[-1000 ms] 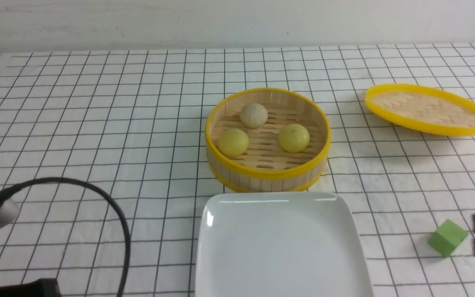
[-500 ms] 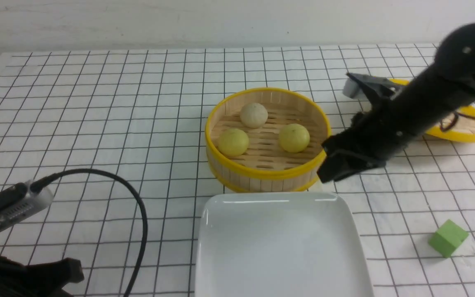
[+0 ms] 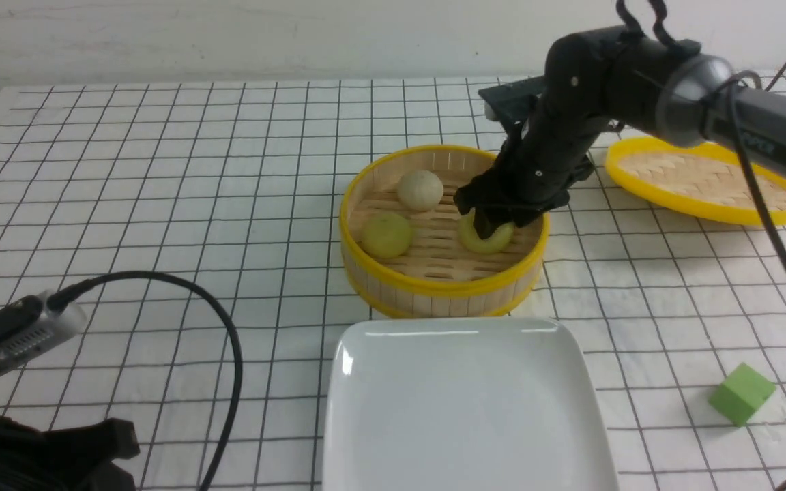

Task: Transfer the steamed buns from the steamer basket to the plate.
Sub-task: Use the right arm to grab the steamed stuffed bun that is closest to it, then use the right arm to put the steamed stuffed bun into the plate

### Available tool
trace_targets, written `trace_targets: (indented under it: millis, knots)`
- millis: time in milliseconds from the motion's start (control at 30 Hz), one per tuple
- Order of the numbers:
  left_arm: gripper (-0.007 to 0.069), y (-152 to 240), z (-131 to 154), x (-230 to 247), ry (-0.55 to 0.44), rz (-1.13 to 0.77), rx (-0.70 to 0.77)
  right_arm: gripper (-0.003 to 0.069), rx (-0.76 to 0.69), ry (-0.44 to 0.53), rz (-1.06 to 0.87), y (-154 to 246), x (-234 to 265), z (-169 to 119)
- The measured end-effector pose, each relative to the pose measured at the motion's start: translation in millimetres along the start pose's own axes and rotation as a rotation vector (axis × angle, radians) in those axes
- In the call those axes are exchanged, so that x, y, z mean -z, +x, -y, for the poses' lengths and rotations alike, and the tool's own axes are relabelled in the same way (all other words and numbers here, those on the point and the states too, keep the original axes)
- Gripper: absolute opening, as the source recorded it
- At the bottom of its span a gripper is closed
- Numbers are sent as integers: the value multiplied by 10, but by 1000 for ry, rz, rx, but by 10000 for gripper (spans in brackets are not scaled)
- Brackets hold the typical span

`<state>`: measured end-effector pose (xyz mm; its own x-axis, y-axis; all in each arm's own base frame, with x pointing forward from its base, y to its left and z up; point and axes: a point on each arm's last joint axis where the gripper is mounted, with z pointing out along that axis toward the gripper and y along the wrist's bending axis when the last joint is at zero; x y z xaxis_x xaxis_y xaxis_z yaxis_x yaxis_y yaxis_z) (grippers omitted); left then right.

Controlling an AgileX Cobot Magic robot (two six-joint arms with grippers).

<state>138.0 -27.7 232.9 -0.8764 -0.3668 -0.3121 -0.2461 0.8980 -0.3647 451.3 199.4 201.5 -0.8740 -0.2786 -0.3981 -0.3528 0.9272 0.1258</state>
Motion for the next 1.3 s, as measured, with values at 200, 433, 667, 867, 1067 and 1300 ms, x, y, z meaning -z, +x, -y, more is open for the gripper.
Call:
trace_targets:
  millis: [200, 433, 667, 867, 1067, 1300]
  knots:
    - [282, -1, 0, 0, 0, 1, 0, 29, -5, -45, -15, -4, 249, -68]
    - [282, -12, 3, 0, 3, 13, 0, 15, 50, -89, 53, 130, 1672, -239]
    - [282, -28, 7, 0, 7, 30, 0, 15, 41, -196, -118, 675, 1582, -414]
    - [282, -34, -1, 1, -2, 37, -10, 33, 33, -192, -269, 1214, 736, -492]
    - [282, -48, -34, 2, -39, 52, -47, 221, 17, -165, -244, 1292, 374, -437]
    - [282, -71, -28, 3, -33, 78, -48, 548, 35, -156, -249, 1146, 606, -357]
